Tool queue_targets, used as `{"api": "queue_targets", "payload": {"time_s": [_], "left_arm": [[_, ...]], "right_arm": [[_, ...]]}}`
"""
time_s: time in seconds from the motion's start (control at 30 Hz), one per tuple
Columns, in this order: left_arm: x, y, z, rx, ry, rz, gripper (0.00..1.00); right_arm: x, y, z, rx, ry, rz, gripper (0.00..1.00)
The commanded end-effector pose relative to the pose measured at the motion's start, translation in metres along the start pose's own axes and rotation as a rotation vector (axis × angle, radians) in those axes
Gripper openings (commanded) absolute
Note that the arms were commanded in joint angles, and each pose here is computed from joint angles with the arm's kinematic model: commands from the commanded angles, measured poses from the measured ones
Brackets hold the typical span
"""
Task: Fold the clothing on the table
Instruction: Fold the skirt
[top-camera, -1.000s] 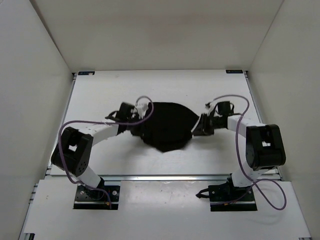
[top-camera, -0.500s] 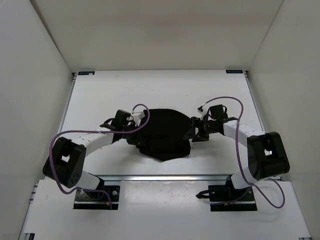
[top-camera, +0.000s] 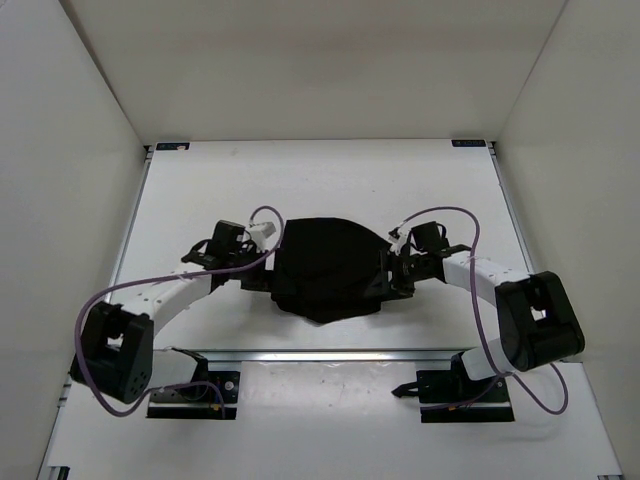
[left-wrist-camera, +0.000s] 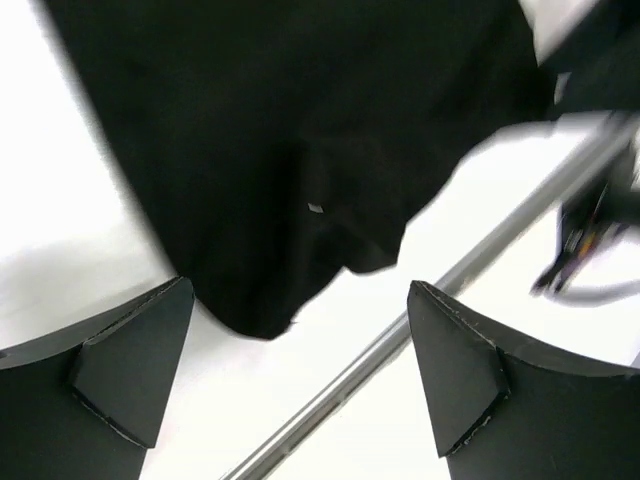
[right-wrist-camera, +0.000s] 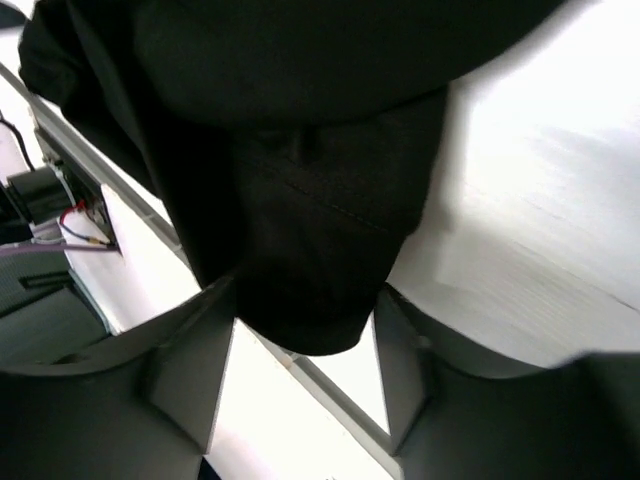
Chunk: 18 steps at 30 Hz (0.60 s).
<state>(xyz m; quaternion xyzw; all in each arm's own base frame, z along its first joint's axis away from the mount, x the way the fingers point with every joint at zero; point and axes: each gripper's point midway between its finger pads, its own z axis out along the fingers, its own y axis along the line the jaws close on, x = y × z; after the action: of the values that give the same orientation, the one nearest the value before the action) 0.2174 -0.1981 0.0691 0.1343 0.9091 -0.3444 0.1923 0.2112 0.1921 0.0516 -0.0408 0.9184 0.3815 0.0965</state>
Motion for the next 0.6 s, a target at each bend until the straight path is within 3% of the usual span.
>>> {"api": "queue_targets", "payload": {"time_s": [0.0,0.1,0.2,0.3,0.37,0.5,0.57], "left_arm": [[-0.015,0.020,-0.018,-0.080,-0.118,-0.189,0.99],[-0.014,0.030,-0.017,-0.127,-0.142,-0.317,0.98],[-0.006,0.022,-0.007,-0.128,-0.110,-0.344,0.94],[0.007,0.016,0.004,-0.123,-0.063,-0.394,0.89],[0.018,0.019,0.008,-0.128,-0.032,-0.447,0.86],[0.034,0.023,0.006,-0.121,-0.016,-0.521,0.80],[0.037,0.026,0.005,-0.129,-0.041,-0.559,0.72]], "right_arm": [[0.007,0.007,0.008,-0.037,0.025,-0.011,0.51],[0.011,0.006,0.012,-0.041,0.045,0.003,0.43],[0.017,0.005,0.014,-0.049,0.061,0.005,0.29],[0.024,0.005,0.014,-0.057,0.072,0.008,0.06],[0.026,0.001,0.013,-0.046,0.064,0.000,0.00],[0.034,-0.001,0.010,-0.049,0.063,-0.006,0.00],[0.036,-0.003,0.010,-0.052,0.059,0.000,0.00]]}}
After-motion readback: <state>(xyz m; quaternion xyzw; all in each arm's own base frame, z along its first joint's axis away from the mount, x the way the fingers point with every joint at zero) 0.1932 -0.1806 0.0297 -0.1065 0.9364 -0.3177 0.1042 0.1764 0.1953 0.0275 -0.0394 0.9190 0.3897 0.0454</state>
